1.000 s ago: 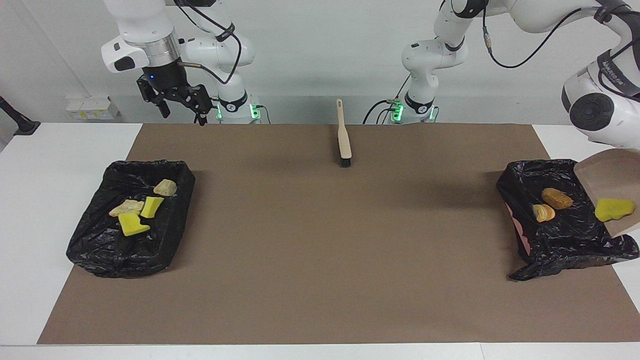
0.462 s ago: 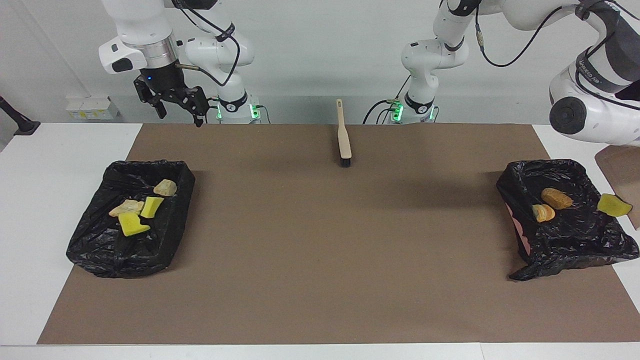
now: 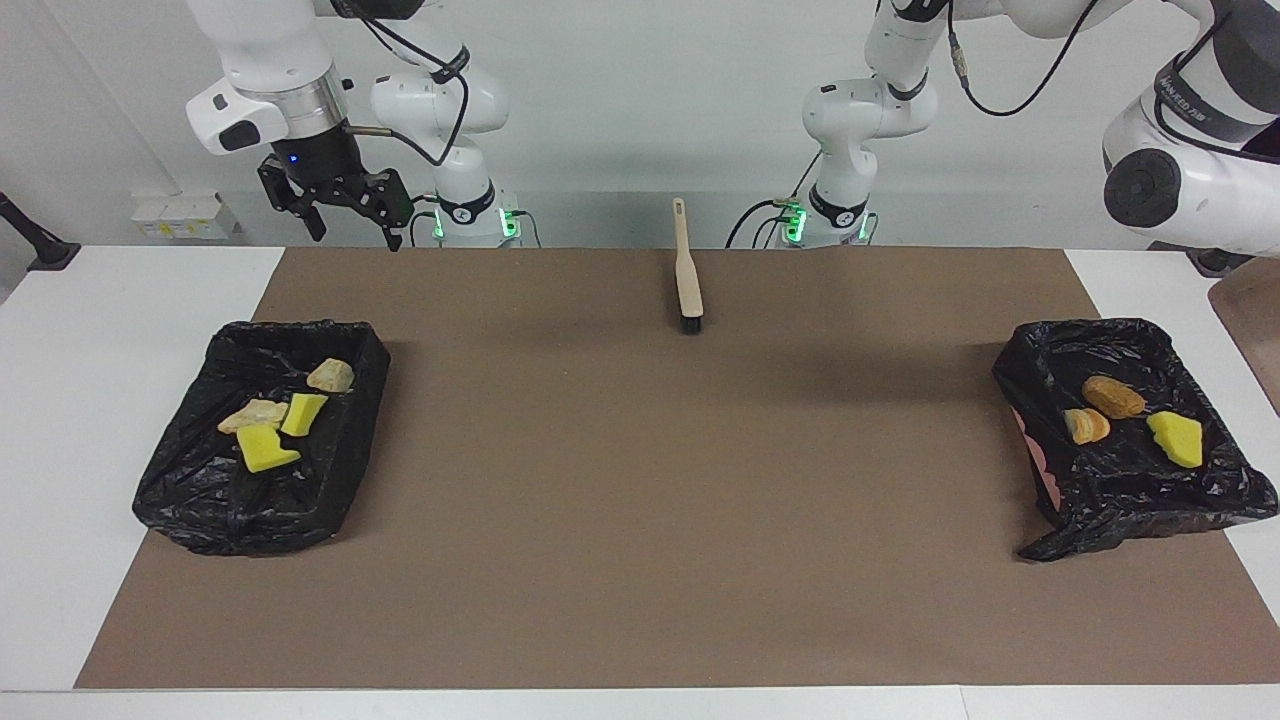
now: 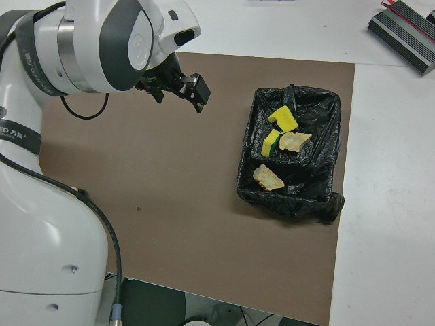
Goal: Sweep and dump trash in bin
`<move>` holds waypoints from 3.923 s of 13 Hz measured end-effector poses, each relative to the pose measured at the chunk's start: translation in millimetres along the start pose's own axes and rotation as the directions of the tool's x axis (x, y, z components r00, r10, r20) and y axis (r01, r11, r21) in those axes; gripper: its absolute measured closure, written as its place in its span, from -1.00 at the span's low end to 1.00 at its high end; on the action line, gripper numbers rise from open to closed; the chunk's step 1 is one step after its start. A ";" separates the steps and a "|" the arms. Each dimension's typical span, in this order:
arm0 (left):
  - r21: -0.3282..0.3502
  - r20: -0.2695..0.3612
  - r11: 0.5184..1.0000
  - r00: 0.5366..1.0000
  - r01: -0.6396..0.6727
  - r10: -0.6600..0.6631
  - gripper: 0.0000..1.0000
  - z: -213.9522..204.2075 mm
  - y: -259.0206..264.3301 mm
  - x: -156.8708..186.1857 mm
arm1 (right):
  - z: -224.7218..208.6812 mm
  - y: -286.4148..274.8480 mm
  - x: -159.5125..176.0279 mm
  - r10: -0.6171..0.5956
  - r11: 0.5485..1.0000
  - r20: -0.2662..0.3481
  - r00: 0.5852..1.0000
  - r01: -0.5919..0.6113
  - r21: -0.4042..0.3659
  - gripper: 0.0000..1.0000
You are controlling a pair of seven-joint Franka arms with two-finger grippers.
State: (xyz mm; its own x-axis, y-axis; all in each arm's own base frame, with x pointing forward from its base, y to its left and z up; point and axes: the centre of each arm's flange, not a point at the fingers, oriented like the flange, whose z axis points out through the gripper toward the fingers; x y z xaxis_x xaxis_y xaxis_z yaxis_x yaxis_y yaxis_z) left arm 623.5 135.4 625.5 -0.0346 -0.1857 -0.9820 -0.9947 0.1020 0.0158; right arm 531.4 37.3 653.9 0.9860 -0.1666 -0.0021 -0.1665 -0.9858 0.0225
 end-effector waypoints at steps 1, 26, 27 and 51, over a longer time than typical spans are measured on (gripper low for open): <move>0.003 -0.032 1.000 0.999 0.009 -0.009 0.37 -3.7 -0.4 -1.6 | -0.1 -1.0 -0.1 -0.001 1.000 0.001 1.000 0.001 0.009 -1.00; -0.808 -0.506 0.550 0.230 0.211 -0.831 0.37 -225.2 -7.8 211.8 | 0.6 -2.7 4.0 0.000 1.000 -0.012 1.000 0.001 0.023 -1.00; -0.839 -0.455 0.496 0.211 0.224 -0.865 0.37 -249.0 -5.7 218.8 | 0.6 -2.7 4.0 0.000 1.000 -0.012 1.000 0.001 0.023 -1.00; -0.993 0.044 -0.046 -0.023 0.107 -0.999 -1.00 -345.9 16.9 294.8 | 1.1 -0.8 4.4 0.003 1.000 -0.011 1.000 -0.003 0.022 -1.00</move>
State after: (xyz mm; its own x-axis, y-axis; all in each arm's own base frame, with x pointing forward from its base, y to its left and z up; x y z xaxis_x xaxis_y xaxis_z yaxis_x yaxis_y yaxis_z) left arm 562.8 -255.7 401.4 0.9985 -0.0550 -0.0018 -0.0547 -0.9952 0.0812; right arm 535.9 37.3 652.7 0.9855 -0.1694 0.0090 -0.1694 -0.9855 0.0001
